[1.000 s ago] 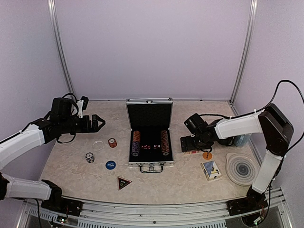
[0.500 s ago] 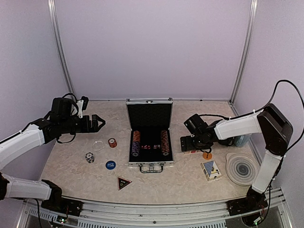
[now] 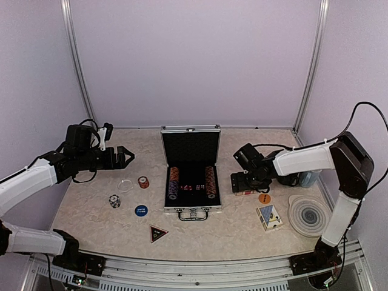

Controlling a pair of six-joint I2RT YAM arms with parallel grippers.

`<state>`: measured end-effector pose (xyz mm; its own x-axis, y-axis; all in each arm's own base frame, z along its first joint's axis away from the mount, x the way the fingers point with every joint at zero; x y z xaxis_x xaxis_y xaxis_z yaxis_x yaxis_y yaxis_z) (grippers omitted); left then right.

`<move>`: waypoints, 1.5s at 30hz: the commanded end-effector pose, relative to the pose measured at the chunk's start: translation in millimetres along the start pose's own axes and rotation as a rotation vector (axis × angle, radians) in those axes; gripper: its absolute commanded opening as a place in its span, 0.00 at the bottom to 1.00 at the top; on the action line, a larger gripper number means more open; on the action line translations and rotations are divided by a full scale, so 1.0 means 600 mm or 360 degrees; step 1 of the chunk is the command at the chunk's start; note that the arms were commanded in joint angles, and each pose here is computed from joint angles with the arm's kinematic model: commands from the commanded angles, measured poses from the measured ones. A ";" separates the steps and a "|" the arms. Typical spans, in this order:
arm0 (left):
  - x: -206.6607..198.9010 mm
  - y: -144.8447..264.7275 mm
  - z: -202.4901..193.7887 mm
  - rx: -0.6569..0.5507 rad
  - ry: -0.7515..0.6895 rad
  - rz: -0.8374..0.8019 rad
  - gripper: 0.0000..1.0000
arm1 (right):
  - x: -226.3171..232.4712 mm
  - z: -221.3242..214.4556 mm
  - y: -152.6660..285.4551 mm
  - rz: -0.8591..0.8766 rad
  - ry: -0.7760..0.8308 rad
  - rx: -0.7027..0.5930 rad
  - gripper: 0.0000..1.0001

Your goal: Pack up texas hold em set

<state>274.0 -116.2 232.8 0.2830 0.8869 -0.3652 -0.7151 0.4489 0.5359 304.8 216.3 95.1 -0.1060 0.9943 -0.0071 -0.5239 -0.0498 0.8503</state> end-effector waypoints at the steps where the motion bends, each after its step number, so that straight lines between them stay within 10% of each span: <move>1: -0.005 0.003 0.015 -0.0057 0.0005 -0.0033 0.99 | 0.026 0.045 0.053 0.0005 -0.0005 -0.0147 0.92; 27: -0.007 0.005 0.017 -0.0064 0.0004 -0.0047 0.99 | 0.286 0.108 0.086 0.0346 0.0265 -0.0287 0.93; 45: -0.003 0.005 0.018 -0.0063 0.0015 -0.0054 0.99 | 0.327 0.107 0.040 0.0365 0.0236 -0.0238 0.99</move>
<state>274.5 -114.8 233.2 0.2860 0.8820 -0.3745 -0.7120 0.4572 0.5330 326.6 408.9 149.9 -0.3523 0.9331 0.0720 -0.5958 -0.2829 0.7517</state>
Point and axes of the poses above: each gripper's point midway between its finger pads, its own y axis back along the fingers, its own x axis along the line the jaws close on, z = x × y, the point moved 7 cm from there along y, back along the fingers, and after that the axes turned 2 degrees about y, right-handed, at the moved point
